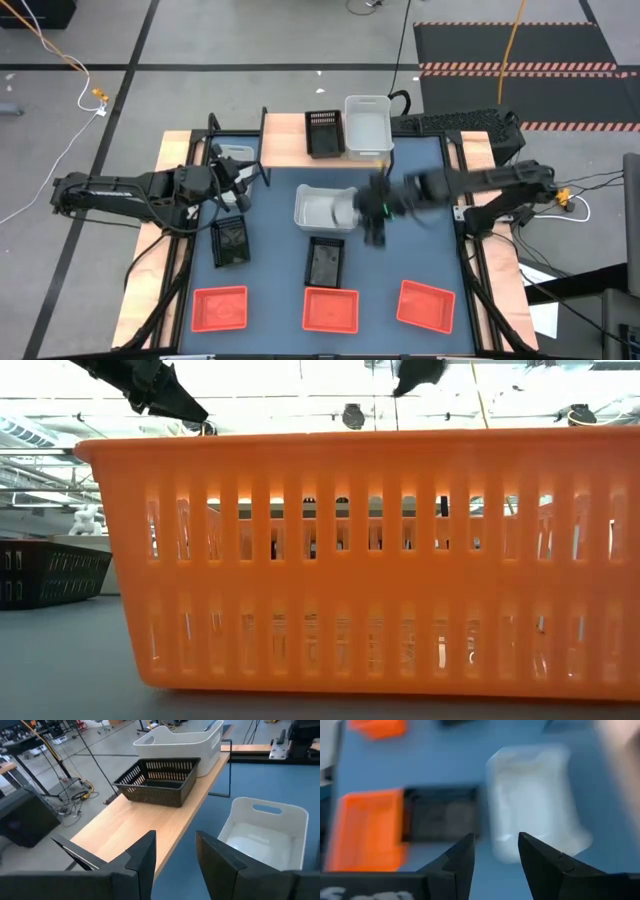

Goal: Stack baskets on shelf by color
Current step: Put the right orange bin on the shelf

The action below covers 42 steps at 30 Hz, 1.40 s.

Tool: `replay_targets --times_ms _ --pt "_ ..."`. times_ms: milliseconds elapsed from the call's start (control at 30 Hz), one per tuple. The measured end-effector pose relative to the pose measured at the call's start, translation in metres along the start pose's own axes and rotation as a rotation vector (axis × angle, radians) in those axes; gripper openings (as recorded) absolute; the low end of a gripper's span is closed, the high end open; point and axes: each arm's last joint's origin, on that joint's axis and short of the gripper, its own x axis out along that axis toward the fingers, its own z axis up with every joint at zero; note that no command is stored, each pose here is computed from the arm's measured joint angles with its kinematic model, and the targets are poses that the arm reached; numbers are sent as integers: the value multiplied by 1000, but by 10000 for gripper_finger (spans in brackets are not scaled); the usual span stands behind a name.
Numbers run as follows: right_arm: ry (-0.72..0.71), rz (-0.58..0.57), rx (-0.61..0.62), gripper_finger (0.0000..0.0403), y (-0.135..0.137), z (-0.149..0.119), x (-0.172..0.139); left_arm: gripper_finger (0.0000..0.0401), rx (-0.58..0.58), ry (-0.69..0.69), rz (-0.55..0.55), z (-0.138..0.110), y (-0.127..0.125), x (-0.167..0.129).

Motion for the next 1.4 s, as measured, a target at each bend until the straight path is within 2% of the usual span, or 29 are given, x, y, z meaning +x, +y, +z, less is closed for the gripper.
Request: replay_targets --times_ms 200,367,467,600,733,833,1033,1200,1300,1400 --pt "189 -42 175 143 70 -61 7 140 -15 -22 -41 2 -6 -3" --pt "233 -47 399 143 111 -88 9 140 -52 -86 -98 9 -10 -5" --pt "216 -92 604 143 123 -97 13 140 -67 -113 -127 12 -13 -5" --pt "174 -198 788 143 127 -115 27 140 -75 -100 -195 11 -21 -2" --pt "231 -252 965 143 128 -138 42 140 -60 -77 -279 8 -31 -3" --pt "292 -269 1052 143 128 -154 51 140 -42 -94 -309 9 -34 -6" --pt "323 -248 1165 143 129 -176 66 140 -25 -137 -334 13 -34 -13" --pt "367 -196 1191 136 127 -189 79 140 -32 -156 -347 14 -33 -18" --pt "421 -175 1158 110 127 -191 81 140 -35 -163 -352 14 -32 -21" --pt "466 -141 1099 59 129 -189 78 140 -37 -163 -353 14 -32 -21"
